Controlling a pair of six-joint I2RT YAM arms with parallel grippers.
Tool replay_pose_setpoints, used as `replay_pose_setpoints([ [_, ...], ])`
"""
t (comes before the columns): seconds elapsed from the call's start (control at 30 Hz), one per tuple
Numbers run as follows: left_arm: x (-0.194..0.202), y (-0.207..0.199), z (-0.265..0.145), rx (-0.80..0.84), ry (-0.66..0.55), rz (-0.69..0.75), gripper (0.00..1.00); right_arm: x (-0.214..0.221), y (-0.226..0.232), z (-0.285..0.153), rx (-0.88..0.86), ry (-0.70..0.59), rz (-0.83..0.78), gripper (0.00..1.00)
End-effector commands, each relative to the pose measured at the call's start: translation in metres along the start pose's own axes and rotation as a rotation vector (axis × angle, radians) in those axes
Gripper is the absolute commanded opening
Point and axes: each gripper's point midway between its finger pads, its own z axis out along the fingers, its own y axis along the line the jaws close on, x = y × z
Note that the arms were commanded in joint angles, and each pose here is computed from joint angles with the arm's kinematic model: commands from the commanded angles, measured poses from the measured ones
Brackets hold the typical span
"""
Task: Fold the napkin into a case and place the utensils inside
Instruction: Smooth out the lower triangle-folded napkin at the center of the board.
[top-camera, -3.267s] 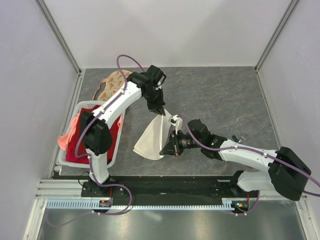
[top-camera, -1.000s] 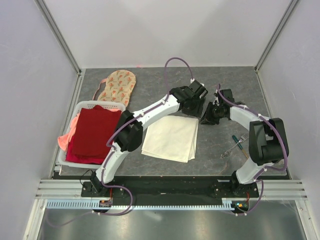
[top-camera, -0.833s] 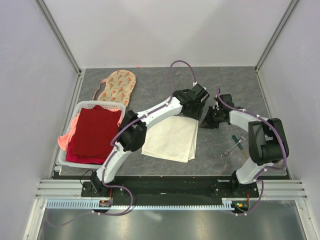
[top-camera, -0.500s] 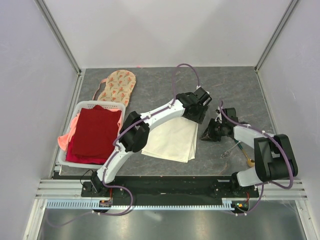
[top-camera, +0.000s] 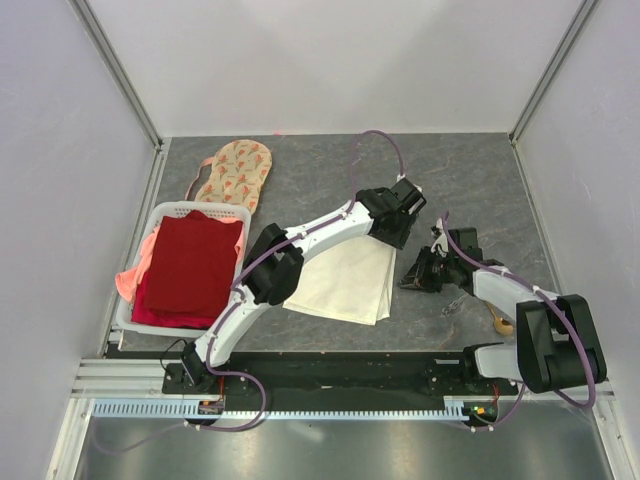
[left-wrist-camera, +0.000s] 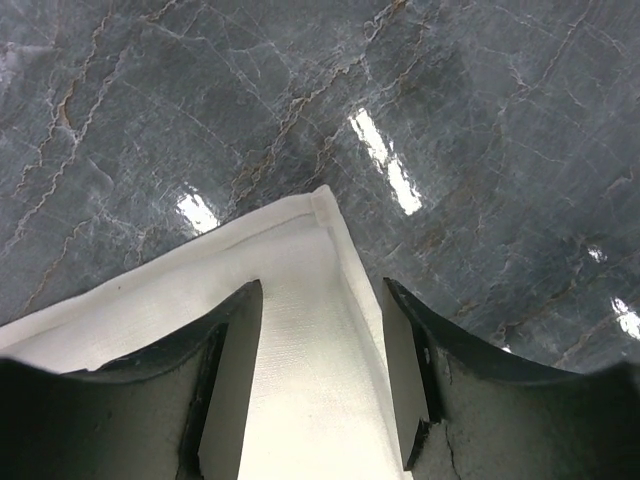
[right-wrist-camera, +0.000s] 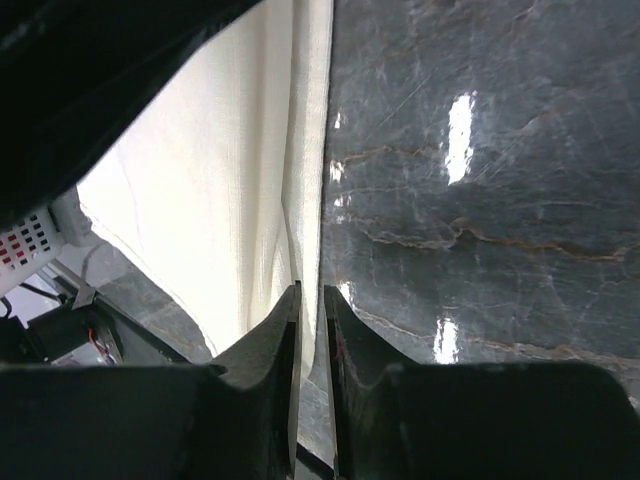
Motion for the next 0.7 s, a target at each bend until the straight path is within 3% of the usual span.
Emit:
replay_pose_setpoints([
  [0.0,-0.02,-0.002,0.002,-0.013,-0.068,0.059,0.56,0.007,0.013,-0.002,-0.075,0.009,-0.042,0.2],
  [0.13,-0.022,-0.001,0.004,-0.023,-0.075,0.057,0.49,0.02,0.019,-0.002,-0.108,0.031,-0.056,0.22],
  [0.2,-0.026,0.0,0.002,-0.033,-0.089,0.052,0.37,0.022,0.025,-0.005,-0.126,0.024,-0.075,0.27],
  [0.27,-0.032,0.001,-0.003,-0.038,-0.106,0.048,0.13,0.03,0.027,-0.004,-0.132,0.042,-0.093,0.31],
  [0.33,-0.04,0.003,-0.013,-0.055,-0.134,0.03,0.02,0.039,0.028,-0.002,-0.132,0.067,-0.105,0.32],
  [0.67,-0.057,0.003,-0.053,-0.041,-0.193,0.004,0.02,0.044,0.028,-0.001,-0.11,0.051,-0.122,0.28],
])
